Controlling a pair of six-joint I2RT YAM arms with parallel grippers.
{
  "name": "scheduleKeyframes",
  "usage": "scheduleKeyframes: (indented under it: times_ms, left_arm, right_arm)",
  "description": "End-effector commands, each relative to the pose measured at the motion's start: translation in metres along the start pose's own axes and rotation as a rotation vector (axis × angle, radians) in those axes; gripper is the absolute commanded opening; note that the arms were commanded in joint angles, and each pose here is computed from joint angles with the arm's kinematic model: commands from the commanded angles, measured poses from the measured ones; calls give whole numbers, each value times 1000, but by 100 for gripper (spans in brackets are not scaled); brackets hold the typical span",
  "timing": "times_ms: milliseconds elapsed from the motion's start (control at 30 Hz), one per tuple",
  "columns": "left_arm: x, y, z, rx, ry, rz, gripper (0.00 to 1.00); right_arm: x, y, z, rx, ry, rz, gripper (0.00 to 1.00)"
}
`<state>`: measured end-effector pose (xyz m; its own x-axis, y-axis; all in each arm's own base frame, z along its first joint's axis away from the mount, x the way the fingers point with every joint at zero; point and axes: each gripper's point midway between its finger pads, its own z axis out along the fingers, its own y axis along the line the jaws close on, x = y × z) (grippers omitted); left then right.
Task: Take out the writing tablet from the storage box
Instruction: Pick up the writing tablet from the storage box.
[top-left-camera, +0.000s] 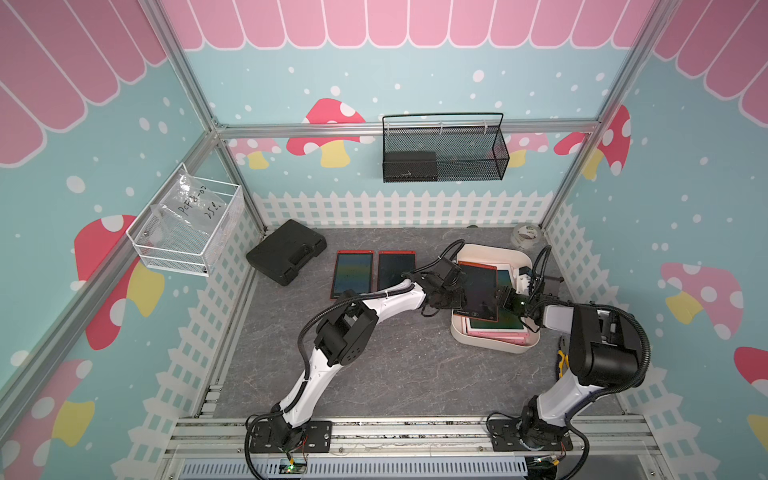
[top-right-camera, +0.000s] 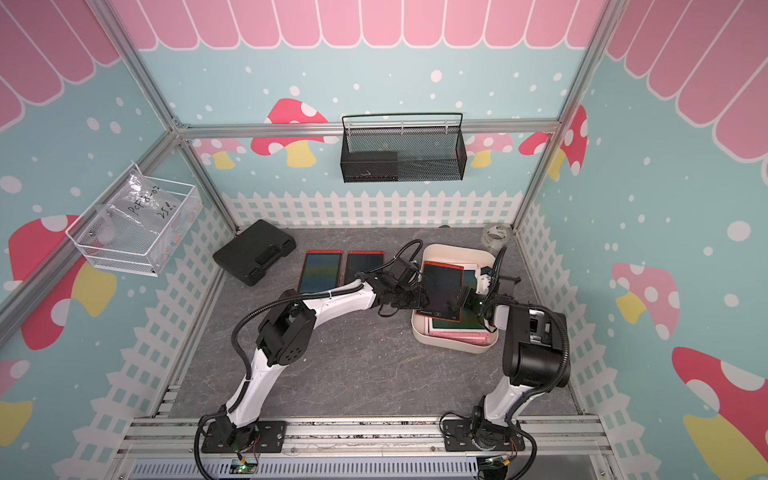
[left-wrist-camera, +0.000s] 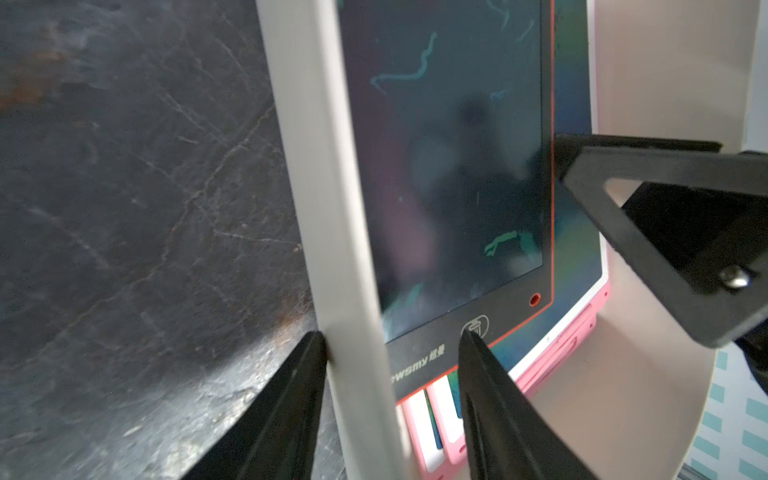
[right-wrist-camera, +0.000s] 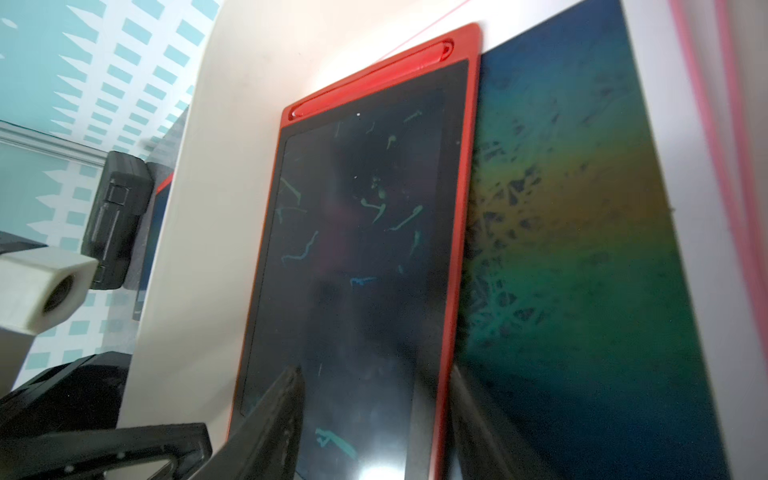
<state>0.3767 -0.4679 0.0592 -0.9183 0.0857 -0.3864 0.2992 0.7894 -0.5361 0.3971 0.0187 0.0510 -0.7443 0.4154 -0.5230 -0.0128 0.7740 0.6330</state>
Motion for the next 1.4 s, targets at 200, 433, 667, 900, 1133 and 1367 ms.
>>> scheduleKeyframes:
  times_ms: [200, 433, 667, 900, 1133, 1367]
  left_arm:
    - [2, -12, 10, 37, 14, 7, 53]
    - [2, -11, 12, 35, 16, 6, 53]
    - [1, -11, 13, 32, 15, 8, 53]
    - [1, -11, 11, 28, 13, 11, 53]
    - [-6, -5, 2, 19, -4, 6, 53]
    - [-20, -5, -23, 37, -55, 4, 52]
  right_arm:
    - [42, 28, 7, -228, 129, 136, 56]
    - [39, 39, 3, -310, 114, 161, 52]
    - [39, 47, -1, -367, 118, 171, 48]
    - [38, 43, 1, -340, 112, 165, 46]
    - [30, 40, -5, -328, 92, 153, 43]
    - [27, 37, -10, -324, 75, 155, 39]
